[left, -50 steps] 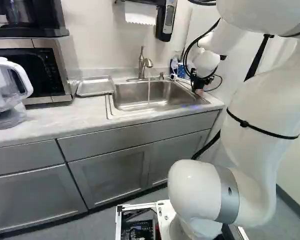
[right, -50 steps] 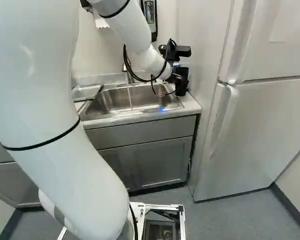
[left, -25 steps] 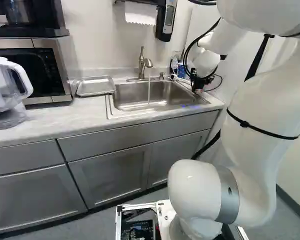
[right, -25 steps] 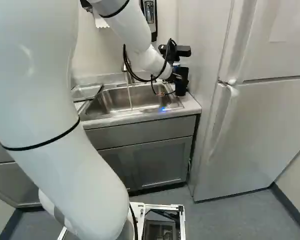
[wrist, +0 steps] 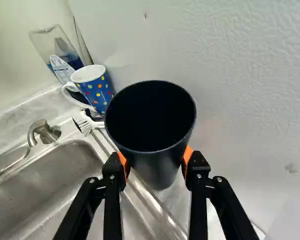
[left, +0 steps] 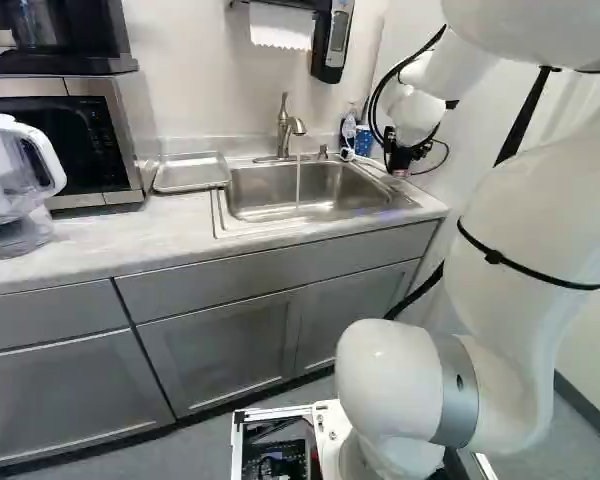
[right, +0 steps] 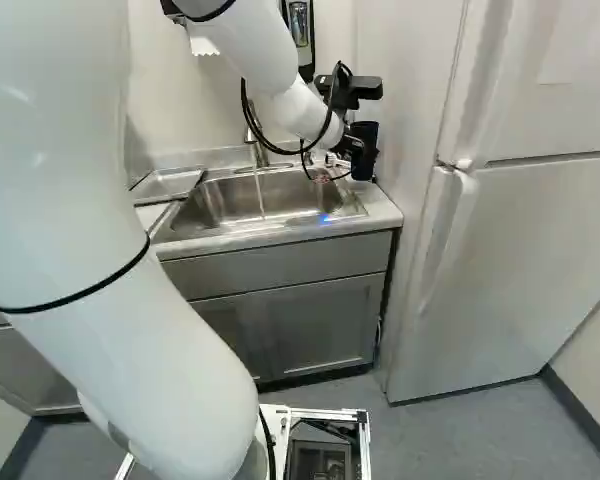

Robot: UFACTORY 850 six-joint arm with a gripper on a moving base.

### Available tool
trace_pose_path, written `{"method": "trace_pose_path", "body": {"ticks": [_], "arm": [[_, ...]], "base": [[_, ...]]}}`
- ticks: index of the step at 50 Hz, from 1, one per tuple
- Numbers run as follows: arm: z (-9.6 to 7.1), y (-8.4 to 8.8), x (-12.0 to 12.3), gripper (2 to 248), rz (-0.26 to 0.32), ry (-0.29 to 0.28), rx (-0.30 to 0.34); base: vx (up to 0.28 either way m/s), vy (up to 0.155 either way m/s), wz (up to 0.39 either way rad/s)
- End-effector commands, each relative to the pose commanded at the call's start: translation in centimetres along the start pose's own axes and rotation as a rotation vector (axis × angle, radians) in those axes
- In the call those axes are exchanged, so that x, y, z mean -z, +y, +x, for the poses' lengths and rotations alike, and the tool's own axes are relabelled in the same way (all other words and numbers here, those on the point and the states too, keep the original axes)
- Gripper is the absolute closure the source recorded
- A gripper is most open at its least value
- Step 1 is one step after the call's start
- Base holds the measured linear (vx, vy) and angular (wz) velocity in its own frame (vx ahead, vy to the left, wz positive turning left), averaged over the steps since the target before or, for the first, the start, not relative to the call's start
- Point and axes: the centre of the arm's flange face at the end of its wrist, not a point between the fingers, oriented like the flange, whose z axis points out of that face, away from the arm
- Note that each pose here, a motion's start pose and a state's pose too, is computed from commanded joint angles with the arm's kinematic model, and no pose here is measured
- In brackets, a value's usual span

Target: Rinse the cup and place it in the tray

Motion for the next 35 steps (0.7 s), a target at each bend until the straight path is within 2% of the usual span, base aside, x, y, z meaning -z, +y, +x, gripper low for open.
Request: {"method": "trace_pose_path", "body": {"ticks": [14, 35], "arm": [[1.1, -0.3, 1.4, 129, 0.011, 0.03, -0.002], [1.1, -2.1, 5.5, 129, 0.065, 0.068, 0.013]], "base": [[0.0, 0.0, 0.0], [0.0, 0.0, 0.0]]}}
